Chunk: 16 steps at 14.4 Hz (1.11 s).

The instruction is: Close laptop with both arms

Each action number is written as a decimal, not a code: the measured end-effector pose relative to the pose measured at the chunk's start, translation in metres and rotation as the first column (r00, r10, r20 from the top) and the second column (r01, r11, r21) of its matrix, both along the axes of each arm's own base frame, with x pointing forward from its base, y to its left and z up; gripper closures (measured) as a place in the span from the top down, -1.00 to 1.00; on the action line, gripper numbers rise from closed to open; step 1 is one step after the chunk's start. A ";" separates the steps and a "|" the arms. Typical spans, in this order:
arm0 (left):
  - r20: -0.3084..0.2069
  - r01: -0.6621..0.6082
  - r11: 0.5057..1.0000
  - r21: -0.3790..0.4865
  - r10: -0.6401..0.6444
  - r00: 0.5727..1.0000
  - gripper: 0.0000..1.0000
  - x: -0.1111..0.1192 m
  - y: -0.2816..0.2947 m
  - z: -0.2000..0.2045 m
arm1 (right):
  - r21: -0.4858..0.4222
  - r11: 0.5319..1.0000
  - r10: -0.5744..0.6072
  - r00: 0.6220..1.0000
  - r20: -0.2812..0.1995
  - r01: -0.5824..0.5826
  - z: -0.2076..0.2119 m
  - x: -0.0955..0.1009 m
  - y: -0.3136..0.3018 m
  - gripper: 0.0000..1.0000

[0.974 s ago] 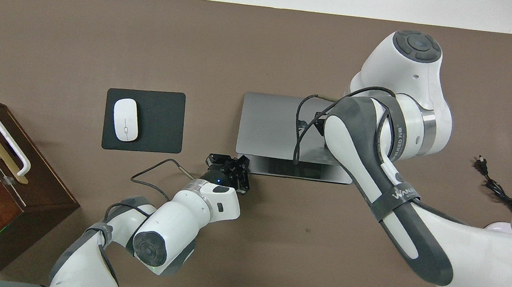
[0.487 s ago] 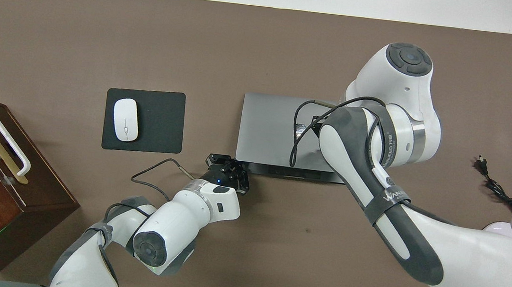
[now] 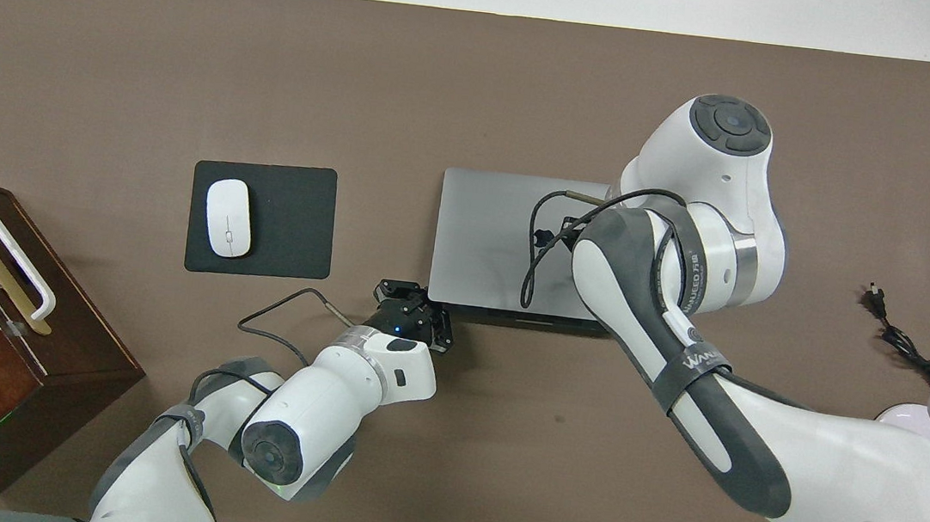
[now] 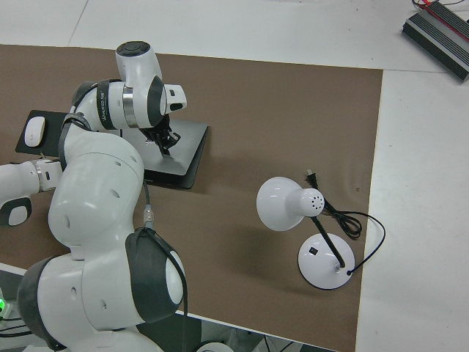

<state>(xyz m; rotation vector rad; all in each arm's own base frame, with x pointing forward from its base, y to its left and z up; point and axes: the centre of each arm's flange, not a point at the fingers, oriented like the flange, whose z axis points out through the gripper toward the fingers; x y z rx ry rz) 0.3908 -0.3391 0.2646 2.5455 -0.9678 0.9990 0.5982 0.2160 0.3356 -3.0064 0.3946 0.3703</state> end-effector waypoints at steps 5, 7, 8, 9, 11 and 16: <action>0.000 0.000 1.000 0.000 0.000 1.000 -0.98 0.000 0.000 0.000 | -0.001 1.000 0.002 1.000 0.002 -0.002 -0.006 -0.003 0.002 -0.98; 0.000 0.000 1.000 0.000 0.000 1.000 -0.98 0.000 0.000 0.000 | -0.001 1.000 0.002 1.000 0.003 -0.002 -0.006 -0.003 0.002 -0.98; 0.000 0.000 1.000 0.000 0.000 1.000 -0.98 0.000 0.000 0.000 | -0.001 1.000 0.002 1.000 0.003 -0.002 -0.006 -0.003 0.002 -0.98; 0.000 0.000 1.000 0.000 0.000 1.000 -0.98 0.000 0.000 0.000 | -0.001 1.000 0.002 1.000 0.003 -0.002 -0.006 -0.003 0.002 -0.98; 0.000 0.000 1.000 0.000 0.000 1.000 -0.98 0.000 0.000 0.000 | 0.000 1.000 0.002 1.000 0.007 -0.002 -0.004 -0.003 0.002 -0.98; 0.000 0.000 1.000 0.000 0.000 1.000 -0.98 0.000 0.000 0.000 | 0.012 1.000 -0.001 0.999 0.048 0.001 0.020 0.002 0.002 -0.98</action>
